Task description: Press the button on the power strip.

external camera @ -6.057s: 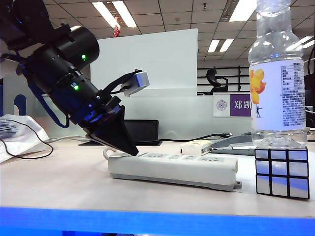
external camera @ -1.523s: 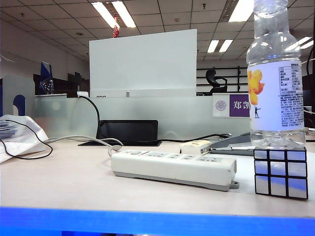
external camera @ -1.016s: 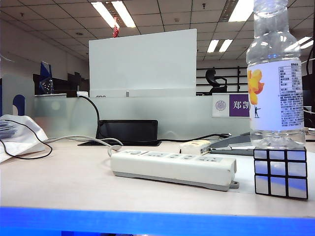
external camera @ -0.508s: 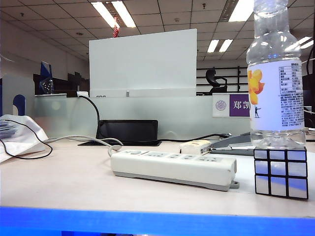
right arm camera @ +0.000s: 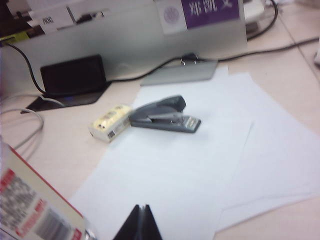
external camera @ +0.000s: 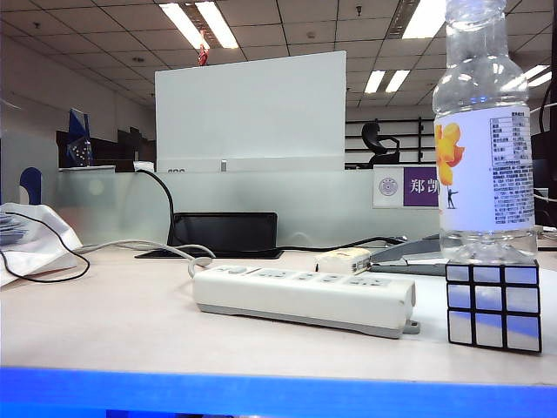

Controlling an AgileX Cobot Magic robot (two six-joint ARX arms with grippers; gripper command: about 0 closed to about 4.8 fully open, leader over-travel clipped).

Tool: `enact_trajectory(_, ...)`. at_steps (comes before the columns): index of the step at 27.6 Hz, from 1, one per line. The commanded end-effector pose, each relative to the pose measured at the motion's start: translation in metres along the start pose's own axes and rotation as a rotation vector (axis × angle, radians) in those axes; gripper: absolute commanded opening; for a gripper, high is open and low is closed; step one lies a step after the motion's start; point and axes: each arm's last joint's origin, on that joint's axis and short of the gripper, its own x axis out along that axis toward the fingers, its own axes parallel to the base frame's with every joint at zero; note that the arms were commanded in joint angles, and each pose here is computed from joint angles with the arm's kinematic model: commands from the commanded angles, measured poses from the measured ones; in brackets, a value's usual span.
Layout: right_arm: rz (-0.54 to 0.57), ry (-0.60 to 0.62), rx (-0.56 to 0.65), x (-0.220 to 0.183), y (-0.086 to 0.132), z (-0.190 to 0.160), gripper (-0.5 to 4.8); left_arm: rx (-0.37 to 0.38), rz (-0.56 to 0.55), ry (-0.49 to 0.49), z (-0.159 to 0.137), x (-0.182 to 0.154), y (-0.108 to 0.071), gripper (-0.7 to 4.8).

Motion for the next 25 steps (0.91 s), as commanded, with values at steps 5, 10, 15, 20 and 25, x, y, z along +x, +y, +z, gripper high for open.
enact_trajectory(5,-0.001,-0.011,-0.004,0.001,-0.001,-0.002,0.0,-0.04,0.246,-0.047,0.007,-0.001,0.011,-0.05)
enact_trajectory(10,-0.001,-0.016,-0.009,0.001,-0.001,-0.001,0.0,-0.11,0.289,-0.093,0.01,0.0,0.021,-0.05)
enact_trajectory(15,0.004,-0.006,-0.008,0.003,-0.002,-0.006,0.0,-0.109,0.187,-0.088,0.007,0.001,0.027,-0.05)
enact_trajectory(20,0.003,0.015,-0.006,0.005,-0.004,-0.013,0.0,-0.127,0.125,-0.062,0.003,0.001,0.031,-0.05)
enact_trajectory(25,0.007,0.009,-0.01,0.006,-0.005,-0.014,0.0,-0.151,0.134,-0.032,-0.001,0.001,0.033,-0.05)
